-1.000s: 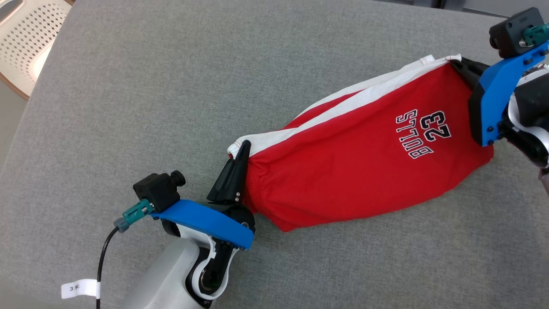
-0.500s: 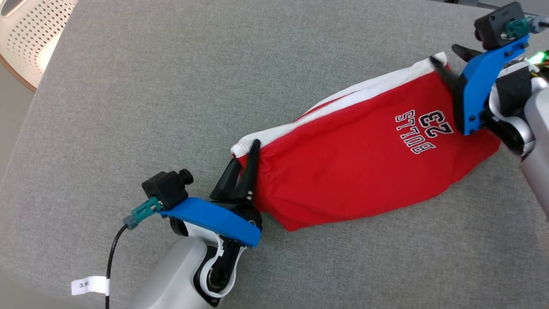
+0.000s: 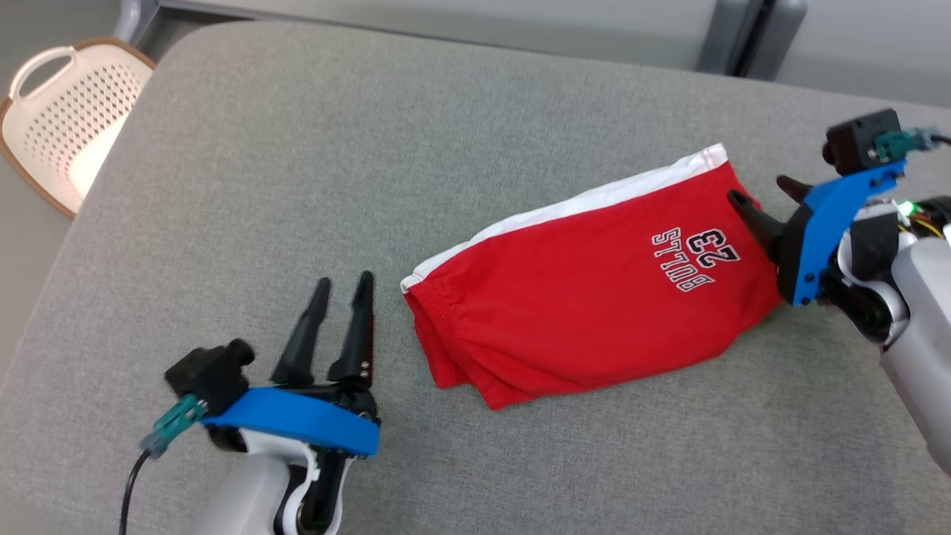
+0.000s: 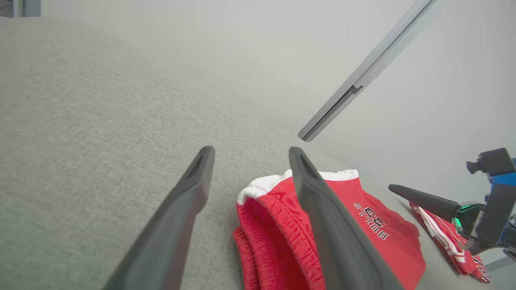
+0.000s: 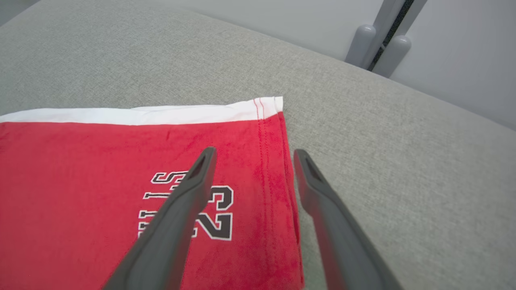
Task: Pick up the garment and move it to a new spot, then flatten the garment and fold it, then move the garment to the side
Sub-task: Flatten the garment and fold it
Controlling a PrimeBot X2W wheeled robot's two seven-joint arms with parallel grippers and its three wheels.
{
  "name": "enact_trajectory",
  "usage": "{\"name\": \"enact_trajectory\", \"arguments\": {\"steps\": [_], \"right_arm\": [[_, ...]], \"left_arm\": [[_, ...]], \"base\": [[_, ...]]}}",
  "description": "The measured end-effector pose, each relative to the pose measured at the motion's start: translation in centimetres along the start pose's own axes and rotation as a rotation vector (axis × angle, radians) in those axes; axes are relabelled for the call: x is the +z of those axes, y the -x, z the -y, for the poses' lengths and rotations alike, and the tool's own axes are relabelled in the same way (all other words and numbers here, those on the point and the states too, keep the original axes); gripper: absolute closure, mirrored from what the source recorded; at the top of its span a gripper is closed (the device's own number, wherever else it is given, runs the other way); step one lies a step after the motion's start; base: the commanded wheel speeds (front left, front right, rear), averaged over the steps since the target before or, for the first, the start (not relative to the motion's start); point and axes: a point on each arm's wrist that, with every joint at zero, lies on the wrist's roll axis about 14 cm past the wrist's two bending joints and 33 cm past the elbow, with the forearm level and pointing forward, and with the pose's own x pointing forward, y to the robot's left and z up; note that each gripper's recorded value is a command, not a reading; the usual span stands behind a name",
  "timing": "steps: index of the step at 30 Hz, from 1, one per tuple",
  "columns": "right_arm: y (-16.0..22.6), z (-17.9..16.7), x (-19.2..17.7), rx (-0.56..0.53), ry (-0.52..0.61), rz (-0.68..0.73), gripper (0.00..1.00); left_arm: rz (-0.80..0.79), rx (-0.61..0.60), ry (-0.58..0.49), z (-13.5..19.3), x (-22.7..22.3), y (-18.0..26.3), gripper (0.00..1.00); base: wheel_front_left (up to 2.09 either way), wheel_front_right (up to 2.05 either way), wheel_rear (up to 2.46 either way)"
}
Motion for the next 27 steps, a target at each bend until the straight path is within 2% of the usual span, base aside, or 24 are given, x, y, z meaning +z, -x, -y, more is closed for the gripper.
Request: {"name": "enact_trajectory", "arguments": {"steps": [5,11,20,23,27], "right_arm": [[1.7,0.9,-0.3,-0.045,-0.041,0.046,0.00],[1.5,1.5,-1.3,-0.080,-0.075,0.048,0.00],[-1.3,2.5,-2.7,-0.141,-0.138,0.040,0.00],[-2.6,1.8,-3.5,-0.135,-0.183,0.019,0.00],[-3.9,0.8,-4.4,-0.122,-0.176,-0.043,0.00]], "left_arm": [[0.102,-0.006,-0.168,0.1,3.1,1.2,0.00],[0.101,-0.062,-0.430,0.8,3.9,1.3,0.00],[0.045,-0.055,-0.465,0.2,2.2,1.0,0.00],[0.030,-0.039,-0.468,-0.4,1.9,1.1,0.00],[0.033,-0.014,-0.466,-1.1,2.2,1.2,0.00]], "base": [[0.00,0.00,0.00],[0.00,0.00,0.00],[0.00,0.00,0.00],[0.00,0.00,0.00],[0.00,0.00,0.00]]}}
